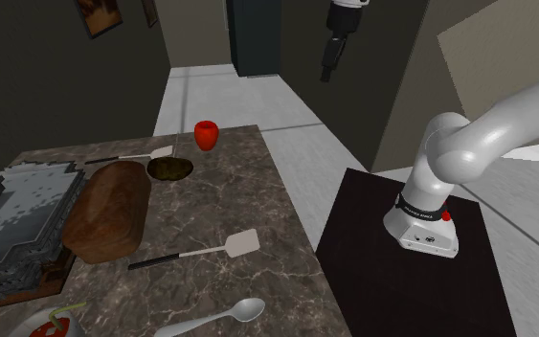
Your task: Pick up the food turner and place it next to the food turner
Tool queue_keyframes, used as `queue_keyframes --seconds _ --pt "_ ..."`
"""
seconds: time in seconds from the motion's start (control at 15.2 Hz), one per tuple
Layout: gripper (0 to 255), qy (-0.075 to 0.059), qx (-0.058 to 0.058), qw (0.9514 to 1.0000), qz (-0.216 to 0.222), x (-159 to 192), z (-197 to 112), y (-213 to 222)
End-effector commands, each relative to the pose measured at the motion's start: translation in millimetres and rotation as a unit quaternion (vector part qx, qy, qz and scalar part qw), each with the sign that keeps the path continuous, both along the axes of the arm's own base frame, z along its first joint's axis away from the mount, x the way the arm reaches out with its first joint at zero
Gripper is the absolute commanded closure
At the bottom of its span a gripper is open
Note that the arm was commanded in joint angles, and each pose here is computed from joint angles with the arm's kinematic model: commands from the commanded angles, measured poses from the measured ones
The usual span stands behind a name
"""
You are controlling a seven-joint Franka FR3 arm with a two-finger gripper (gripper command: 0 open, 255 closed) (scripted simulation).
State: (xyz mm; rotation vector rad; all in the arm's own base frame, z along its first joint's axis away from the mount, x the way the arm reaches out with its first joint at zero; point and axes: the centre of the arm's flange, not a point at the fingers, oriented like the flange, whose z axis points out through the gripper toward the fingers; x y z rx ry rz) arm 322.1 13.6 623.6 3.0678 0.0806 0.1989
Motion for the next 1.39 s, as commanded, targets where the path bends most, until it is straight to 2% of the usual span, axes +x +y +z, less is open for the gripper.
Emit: queue_keyframes --seconds 0.0,0.66,1.32 --pt "0 0.0 0.0 1.0 0.0 0.0 0.0 0.0" --pt "0 0.01 0.005 0.997 0.076 64.6 -58.8 95.2" --pt "0 0.02 0.01 0.9881 0.152 112.7 -117.8 199.6"
